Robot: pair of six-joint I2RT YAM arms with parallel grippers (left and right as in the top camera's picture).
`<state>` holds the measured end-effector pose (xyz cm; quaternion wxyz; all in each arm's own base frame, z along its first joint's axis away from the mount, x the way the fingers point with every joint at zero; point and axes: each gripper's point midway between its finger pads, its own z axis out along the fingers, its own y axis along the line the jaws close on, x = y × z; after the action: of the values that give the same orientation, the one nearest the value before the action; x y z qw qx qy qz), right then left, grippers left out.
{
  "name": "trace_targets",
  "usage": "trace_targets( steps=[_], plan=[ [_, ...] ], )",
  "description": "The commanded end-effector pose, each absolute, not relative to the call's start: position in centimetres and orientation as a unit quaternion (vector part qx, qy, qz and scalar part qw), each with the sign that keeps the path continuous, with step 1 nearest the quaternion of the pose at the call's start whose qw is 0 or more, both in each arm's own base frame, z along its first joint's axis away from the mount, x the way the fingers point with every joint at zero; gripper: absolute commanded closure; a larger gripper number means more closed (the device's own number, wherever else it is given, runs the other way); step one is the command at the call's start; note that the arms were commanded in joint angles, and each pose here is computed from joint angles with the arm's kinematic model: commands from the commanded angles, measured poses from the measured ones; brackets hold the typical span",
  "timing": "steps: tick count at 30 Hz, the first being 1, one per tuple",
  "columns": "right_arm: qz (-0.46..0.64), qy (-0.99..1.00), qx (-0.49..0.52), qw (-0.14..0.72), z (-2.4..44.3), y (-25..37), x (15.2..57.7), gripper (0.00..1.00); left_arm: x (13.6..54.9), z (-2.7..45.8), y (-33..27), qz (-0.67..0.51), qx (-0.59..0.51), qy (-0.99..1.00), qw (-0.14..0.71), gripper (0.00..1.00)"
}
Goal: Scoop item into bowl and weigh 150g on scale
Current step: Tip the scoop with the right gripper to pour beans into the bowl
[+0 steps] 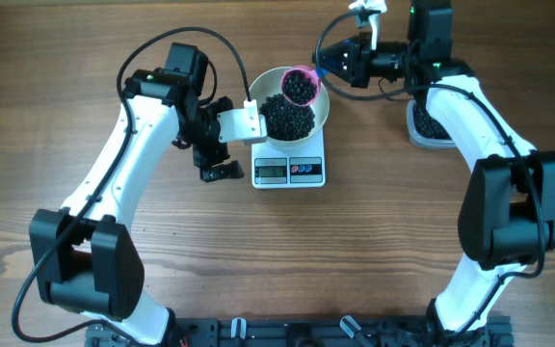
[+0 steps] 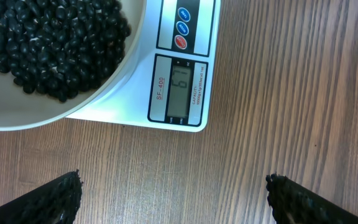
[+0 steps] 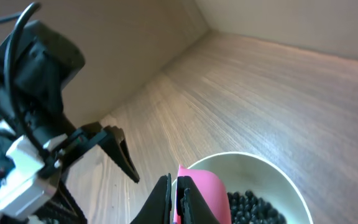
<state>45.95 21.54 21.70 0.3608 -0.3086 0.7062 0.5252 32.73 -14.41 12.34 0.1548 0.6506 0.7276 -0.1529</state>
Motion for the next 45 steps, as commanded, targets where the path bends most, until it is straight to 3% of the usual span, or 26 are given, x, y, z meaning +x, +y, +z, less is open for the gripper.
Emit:
trace_targets(
  steps=[1,6,23,29,37,45],
  plan=[
    [0.5,0.646,-0.402,0.413,21.7,21.9,45.2,0.96,32.4,12.2,-14.8,-0.164,0.657,0.719,0.157,0.0],
    [0.434,0.602,-0.474,0.474,21.4,21.8,45.7,0.96,32.4,12.2,-14.8,-0.164,0.657,0.719,0.157,0.0],
    [0.431,0.606,-0.472,0.473,21.3,21.8,45.8,0.96,32.4,12.2,-14.8,-0.164,0.657,0.719,0.157,0.0],
    [0.439,0.615,-0.464,0.462,21.1,21.8,45.6,0.96,32.4,12.2,-14.8,-0.164,0.657,0.719,0.157,0.0],
    [0.488,0.674,-0.379,0.404,20.9,21.7,45.9,0.96,32.4,12.2,-14.8,-0.164,0.657,0.719,0.157,0.0],
    [0.47,0.687,-0.372,0.411,20.5,21.5,46.5,0.96,32.4,12.2,-14.8,-0.164,0.657,0.719,0.157,0.0]
  ],
)
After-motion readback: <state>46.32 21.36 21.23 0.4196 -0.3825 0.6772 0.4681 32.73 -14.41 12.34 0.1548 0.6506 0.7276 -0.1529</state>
